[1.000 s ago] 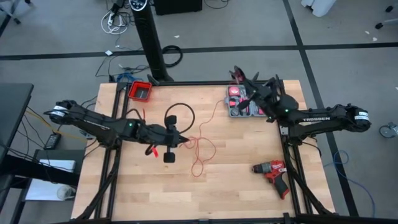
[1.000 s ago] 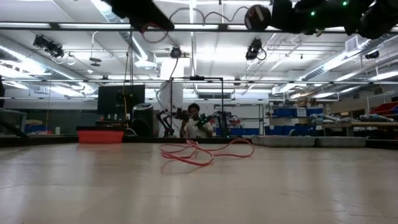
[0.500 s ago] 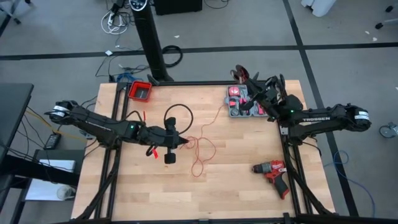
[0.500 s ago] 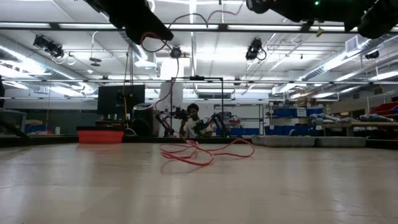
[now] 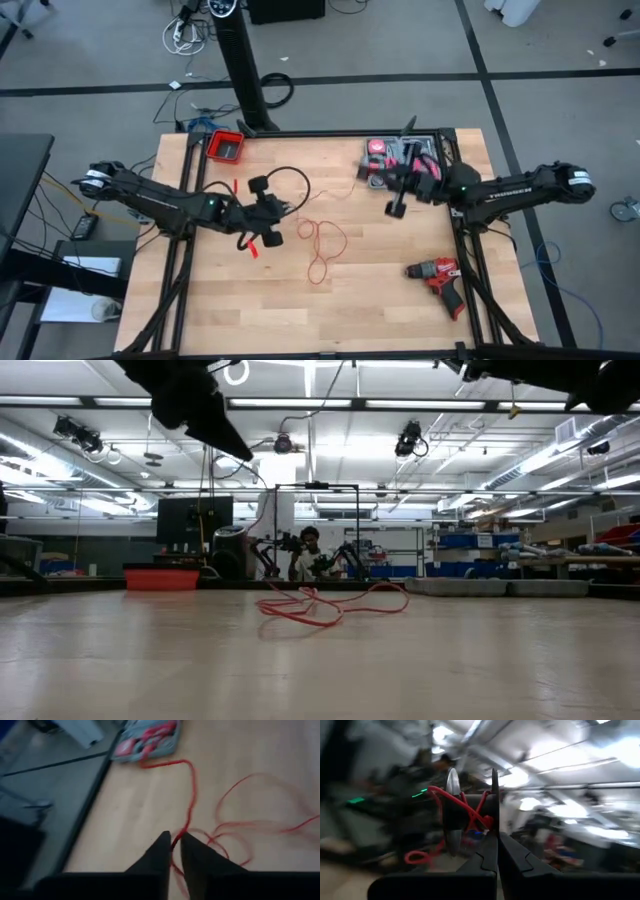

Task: Coil cords
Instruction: Uncoil the red wire from the black spool

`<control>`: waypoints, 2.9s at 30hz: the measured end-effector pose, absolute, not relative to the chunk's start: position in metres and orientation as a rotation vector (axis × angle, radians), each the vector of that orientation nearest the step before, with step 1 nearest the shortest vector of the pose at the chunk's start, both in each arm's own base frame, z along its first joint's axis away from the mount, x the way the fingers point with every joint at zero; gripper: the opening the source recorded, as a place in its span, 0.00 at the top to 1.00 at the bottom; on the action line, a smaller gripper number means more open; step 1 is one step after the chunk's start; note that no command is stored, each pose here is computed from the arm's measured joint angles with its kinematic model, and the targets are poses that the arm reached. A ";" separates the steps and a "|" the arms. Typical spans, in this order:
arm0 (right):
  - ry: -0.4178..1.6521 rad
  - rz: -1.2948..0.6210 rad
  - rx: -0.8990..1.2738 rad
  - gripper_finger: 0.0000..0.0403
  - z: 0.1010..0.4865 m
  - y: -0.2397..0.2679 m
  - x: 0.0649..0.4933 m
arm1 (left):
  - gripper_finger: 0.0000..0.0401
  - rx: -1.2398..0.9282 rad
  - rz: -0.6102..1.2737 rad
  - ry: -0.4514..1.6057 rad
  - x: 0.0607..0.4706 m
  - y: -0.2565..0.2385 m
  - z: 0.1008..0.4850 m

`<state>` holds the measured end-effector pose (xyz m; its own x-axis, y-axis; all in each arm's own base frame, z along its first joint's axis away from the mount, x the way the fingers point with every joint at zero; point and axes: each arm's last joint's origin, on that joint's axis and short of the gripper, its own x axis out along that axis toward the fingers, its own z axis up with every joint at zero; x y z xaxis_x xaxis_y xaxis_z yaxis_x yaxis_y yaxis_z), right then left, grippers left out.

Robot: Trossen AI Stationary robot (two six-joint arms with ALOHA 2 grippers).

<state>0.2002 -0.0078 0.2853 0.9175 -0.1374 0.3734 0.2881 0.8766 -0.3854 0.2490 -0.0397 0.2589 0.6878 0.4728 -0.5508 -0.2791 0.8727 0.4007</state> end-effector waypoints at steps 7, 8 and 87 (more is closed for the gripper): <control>-0.101 -0.110 -0.462 1.00 0.261 0.008 0.206 | 0.64 0.349 0.498 0.710 0.248 -0.038 0.277; -0.068 -0.122 -0.464 1.00 0.258 0.009 0.207 | 0.62 0.344 0.498 0.700 0.249 -0.038 0.280; -0.064 -0.489 -0.466 1.00 0.259 -0.012 0.243 | 1.00 -0.031 0.404 0.118 0.358 -0.014 0.257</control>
<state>0.2427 -0.0120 0.2587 0.8829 -0.4380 0.1692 0.4669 0.7802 -0.4163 0.3582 -0.0137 0.2572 0.9128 0.3900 -0.1211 -0.3936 0.9193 -0.0066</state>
